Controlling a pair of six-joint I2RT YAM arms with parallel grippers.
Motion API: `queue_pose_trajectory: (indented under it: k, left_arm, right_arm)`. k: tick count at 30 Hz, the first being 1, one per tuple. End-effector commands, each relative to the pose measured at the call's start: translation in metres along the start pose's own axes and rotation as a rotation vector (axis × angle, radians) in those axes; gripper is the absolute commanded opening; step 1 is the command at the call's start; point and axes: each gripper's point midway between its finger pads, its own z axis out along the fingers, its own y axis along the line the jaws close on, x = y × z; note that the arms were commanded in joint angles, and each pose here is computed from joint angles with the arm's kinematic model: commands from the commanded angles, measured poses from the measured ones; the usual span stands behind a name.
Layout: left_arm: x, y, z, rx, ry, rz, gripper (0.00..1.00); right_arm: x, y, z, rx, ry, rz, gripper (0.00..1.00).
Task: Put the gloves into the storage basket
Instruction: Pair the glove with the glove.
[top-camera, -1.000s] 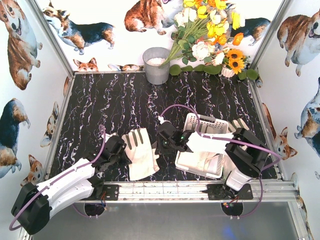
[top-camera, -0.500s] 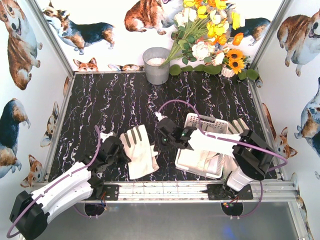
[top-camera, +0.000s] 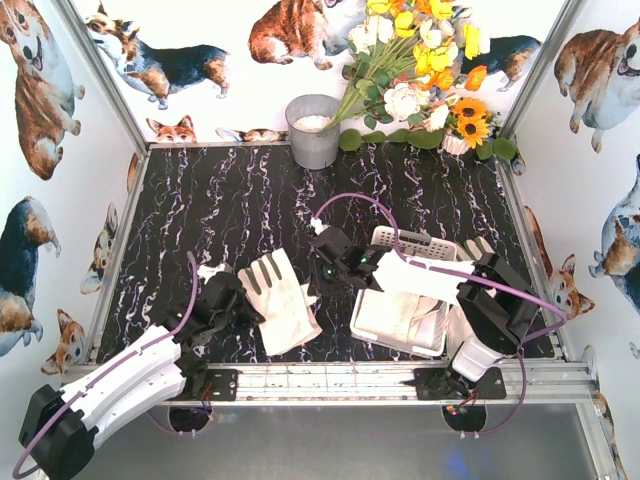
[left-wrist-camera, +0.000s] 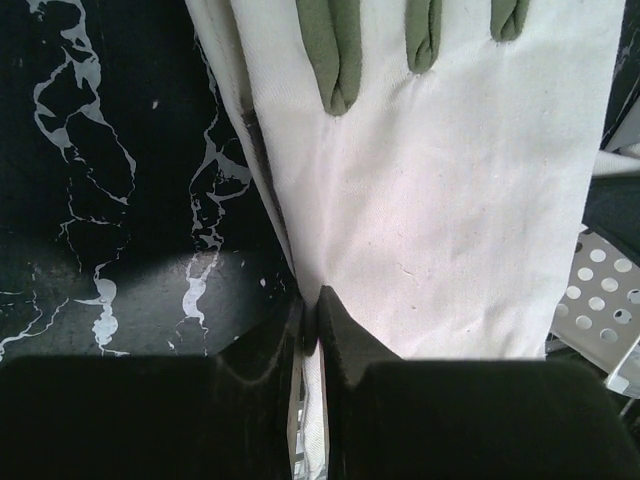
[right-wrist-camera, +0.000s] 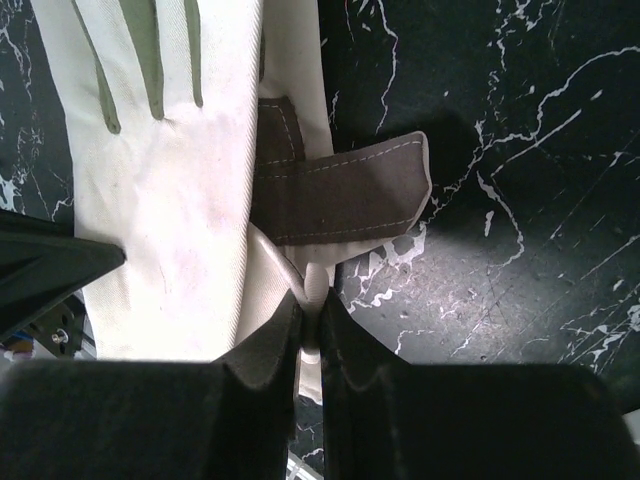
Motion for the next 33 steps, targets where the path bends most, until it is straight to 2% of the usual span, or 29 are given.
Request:
queue_pose_trajectory:
  k: [1,5,16,21,27,33]
  left_arm:
    - [-0.003,-0.008,0.001,0.017,0.002,0.000,0.07]
    - [-0.002,-0.001,0.005,-0.017,0.009,0.003,0.18]
    - [-0.002,0.005,0.001,-0.030,-0.003,0.000,0.22]
    - [0.003,0.016,0.005,-0.053,0.004,-0.011,0.28]
    - [0.010,0.019,0.007,-0.054,0.032,-0.010,0.20]
    - [0.007,0.010,0.007,-0.023,0.032,0.007,0.17]
  right_arm:
    - [-0.032,0.016,-0.005,-0.043,-0.072,-0.041,0.07]
    - [-0.031,0.015,-0.001,-0.038,-0.047,-0.035,0.07]
    - [-0.035,0.022,0.000,-0.056,-0.040,-0.033,0.07]
    - [-0.036,0.024,-0.001,-0.056,-0.022,-0.042,0.06]
    - [-0.041,0.032,-0.006,-0.082,-0.022,-0.050,0.06]
    - [-0.045,0.038,-0.004,-0.098,-0.006,-0.088,0.06]
